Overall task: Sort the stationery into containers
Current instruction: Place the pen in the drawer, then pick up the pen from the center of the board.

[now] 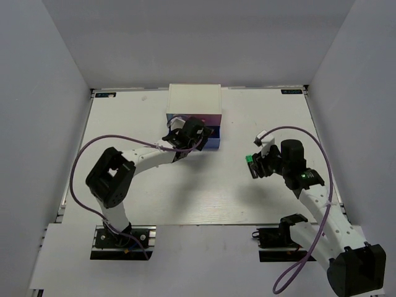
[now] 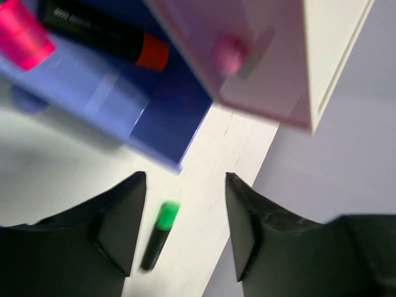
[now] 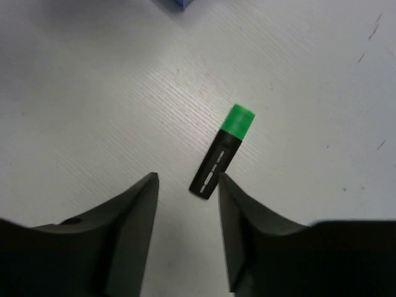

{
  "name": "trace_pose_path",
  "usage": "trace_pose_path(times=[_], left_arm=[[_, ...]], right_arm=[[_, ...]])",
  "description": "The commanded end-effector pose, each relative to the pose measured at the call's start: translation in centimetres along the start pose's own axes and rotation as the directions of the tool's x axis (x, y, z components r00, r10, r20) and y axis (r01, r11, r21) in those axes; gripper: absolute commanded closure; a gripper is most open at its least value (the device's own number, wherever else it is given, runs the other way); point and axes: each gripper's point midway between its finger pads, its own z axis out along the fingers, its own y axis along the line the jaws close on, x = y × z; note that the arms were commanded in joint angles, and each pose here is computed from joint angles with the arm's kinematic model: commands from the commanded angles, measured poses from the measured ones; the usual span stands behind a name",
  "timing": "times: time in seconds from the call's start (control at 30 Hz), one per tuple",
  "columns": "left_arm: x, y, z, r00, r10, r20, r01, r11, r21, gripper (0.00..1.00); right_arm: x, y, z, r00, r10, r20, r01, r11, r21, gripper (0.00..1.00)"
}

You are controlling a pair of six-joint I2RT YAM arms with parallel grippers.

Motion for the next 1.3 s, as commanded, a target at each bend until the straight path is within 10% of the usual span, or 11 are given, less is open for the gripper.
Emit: trace_pose_path(times=[0.0,0.13,0.27,0.43,0.83,1.27], left_arm=[[0.4,-1.9,-4.2,0.992,0.081,-0.093,-0.068,0.988,0.136,0.35],[0.3,-1.3,-8.3,0.959,0.268,-0.097,-0.239,0.941,0.240,0.29],[-0.9,1.5,-11.9,0.874,0.481,-0.062,-0.456,0.858,0.235,0.22],[-2.7,7.1,-13.7,0.884,0.463,-0.058,-0.448,0.877,0.173,0.16],[-3.8,11.9,-15.3,0.886,0.460,-0.055,-0.453,0.886,0.099,0.15],[-4.1,13.2,-15.5,0.876,0.477,-0.065,-0.474,0.879,0.061,0.15]], right_arm=[[1.1,-0.1,0.2,0.995,0.099,-0.021,-0.098,0.995,0.031,0.55],[1.8,-0.8,0.9,0.989,0.135,-0.060,-0.132,0.990,0.053,0.63],[3.7,-1.1,2.5,0.971,0.180,-0.155,-0.175,0.983,0.046,0.48],[5.2,-1.8,3.9,0.954,0.198,-0.227,-0.192,0.980,0.051,0.32],[6.4,-4.1,7.2,0.926,0.248,-0.286,-0.221,0.967,0.125,0.32],[7.8,-4.6,8.9,0.905,0.249,-0.344,-0.209,0.966,0.150,0.50]])
